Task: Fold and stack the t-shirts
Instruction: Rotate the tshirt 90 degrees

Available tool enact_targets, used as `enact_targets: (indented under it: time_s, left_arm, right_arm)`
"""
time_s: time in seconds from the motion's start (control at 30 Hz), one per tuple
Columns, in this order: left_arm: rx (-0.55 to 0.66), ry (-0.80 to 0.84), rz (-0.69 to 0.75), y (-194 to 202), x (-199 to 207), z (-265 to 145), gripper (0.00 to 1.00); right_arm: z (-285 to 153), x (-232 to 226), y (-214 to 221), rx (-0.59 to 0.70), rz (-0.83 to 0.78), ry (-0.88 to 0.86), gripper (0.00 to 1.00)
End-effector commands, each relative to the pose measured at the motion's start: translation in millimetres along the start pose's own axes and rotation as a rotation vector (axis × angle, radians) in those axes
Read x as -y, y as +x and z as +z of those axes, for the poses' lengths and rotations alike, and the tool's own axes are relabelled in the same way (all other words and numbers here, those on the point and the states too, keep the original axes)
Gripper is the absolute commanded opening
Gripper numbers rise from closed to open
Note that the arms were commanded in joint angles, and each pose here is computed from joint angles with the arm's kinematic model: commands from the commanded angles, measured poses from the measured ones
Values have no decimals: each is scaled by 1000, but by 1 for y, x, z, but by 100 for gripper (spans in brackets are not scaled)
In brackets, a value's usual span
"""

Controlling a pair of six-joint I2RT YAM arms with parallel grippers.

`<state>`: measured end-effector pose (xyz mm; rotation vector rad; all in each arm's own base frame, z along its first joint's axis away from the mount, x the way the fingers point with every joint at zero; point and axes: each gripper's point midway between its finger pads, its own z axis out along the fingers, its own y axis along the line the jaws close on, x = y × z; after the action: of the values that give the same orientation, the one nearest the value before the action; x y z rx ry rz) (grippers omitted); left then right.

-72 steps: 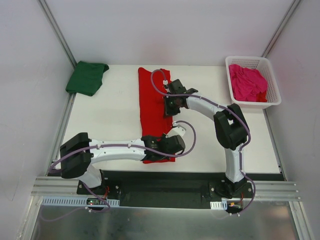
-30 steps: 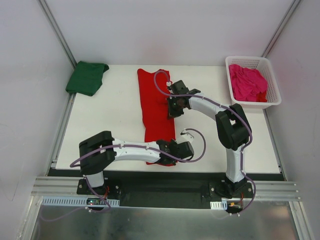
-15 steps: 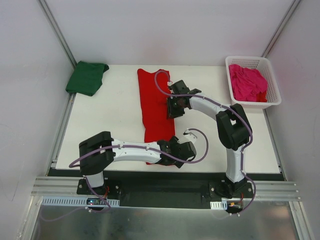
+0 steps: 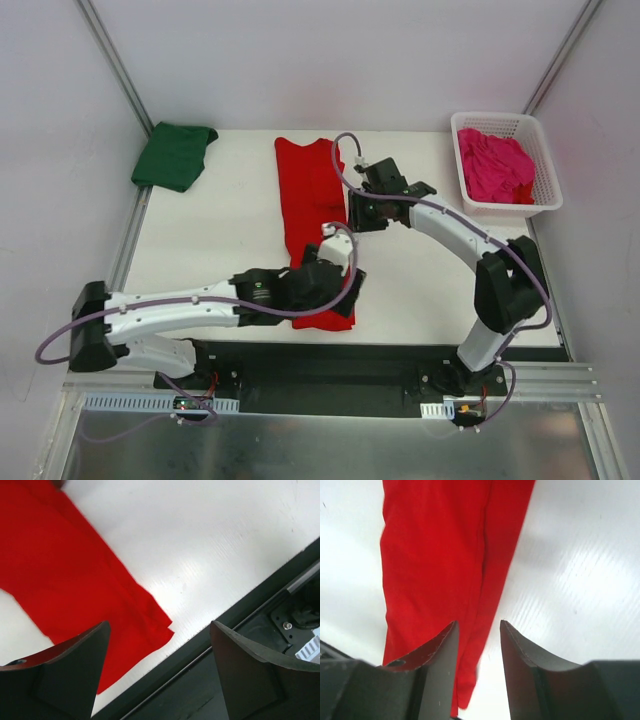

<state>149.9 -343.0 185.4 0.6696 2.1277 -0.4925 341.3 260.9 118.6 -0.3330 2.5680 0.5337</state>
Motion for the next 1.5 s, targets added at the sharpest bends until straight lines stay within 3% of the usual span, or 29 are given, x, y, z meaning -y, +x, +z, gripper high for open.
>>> enact_targets:
  time_s: [0.0, 0.23, 0.33, 0.4, 0.47, 0.5, 0.53, 0.67, 1.0, 1.2, 1.47]
  left_arm:
    - [-14, -112, -152, 31, -51, -9, 81]
    - [-51, -139, -252, 71, -71, -15, 80]
    - [-85, -160, -263, 86, -74, -9, 77]
    - [-96, -175, -268, 92, -76, -5, 72]
    - [-101, -180, -264, 96, -75, 1, 56]
    - [-102, -185, -264, 99, -76, 3, 48]
    - [-102, -196, -258, 100, -78, 5, 31]
    - [-100, -195, -250, 107, -75, 18, 11]
    - [-147, -191, -229, 128, -67, 46, 6]
    - [-189, -198, -236, 147, -70, 47, 5]
    - [-262, -219, -253, 180, -80, 42, 4]
  right_arm:
    - [-26, 2, 24, 4, 18, -5, 42]
    - [-48, -13, 67, -12, 10, -27, 42]
    - [-50, -27, 86, -35, -20, -37, 33]
    - [-51, -34, 93, -35, -40, -32, 17]
    - [-48, -36, 98, -32, -37, -30, 2]
    - [-48, -37, 98, -31, -31, -32, 2]
    - [-46, -38, 98, -30, -28, -35, 2]
    - [-38, -37, 98, -32, -19, -30, 1]
    - [-2, -55, 50, -45, -86, -68, 2]
    - [23, -60, 13, -39, -41, -147, 2]
    - [45, -45, -5, -56, 7, -161, 2]
